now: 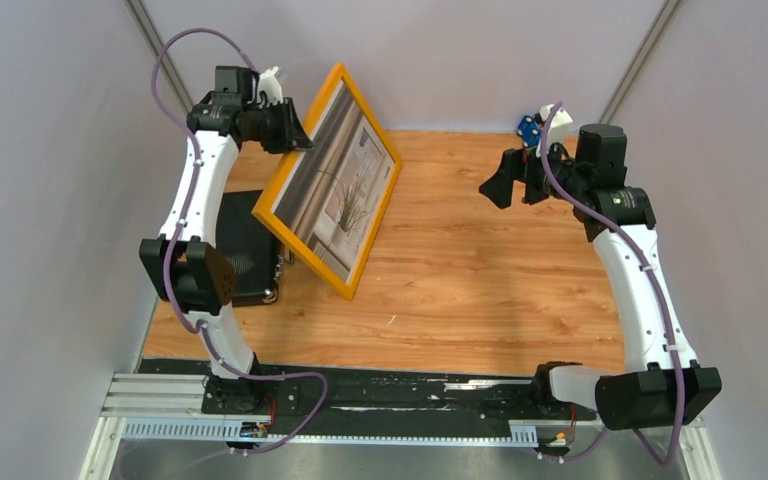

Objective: Put the photo into the frame
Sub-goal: Turn over the photo frame at the center of the board.

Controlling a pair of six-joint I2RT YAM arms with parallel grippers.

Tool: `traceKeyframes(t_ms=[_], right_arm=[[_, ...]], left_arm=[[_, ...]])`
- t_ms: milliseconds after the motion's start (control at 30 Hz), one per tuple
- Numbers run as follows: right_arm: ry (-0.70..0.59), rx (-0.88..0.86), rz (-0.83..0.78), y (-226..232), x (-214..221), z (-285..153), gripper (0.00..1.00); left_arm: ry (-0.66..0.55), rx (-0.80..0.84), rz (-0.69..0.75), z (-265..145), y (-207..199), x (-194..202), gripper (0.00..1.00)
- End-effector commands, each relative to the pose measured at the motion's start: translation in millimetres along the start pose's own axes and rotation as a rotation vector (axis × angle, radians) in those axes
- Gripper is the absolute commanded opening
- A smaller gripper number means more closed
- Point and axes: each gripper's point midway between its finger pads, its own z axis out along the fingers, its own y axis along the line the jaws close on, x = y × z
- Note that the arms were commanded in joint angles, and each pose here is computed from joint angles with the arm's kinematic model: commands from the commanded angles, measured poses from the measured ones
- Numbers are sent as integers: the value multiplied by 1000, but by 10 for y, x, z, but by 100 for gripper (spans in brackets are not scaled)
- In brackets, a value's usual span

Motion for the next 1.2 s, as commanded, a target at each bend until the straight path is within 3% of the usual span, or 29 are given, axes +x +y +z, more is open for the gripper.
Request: traceKeyframes(t_ms=[0, 200, 667, 1167], right_arm=[[-28, -11, 2, -2, -65, 28, 100], [-19, -11, 8, -17, -19, 50, 100], [-54, 10, 65, -90, 146, 40, 100], [-93, -17, 126, -81, 455, 66, 100]], left_arm=[[-4, 110, -101, -35, -118, 31, 0], [-12, 117, -154, 24, -8, 127, 0], [28, 234, -312, 569, 185, 917, 0], [2, 429, -400, 1020, 158, 1239, 0]])
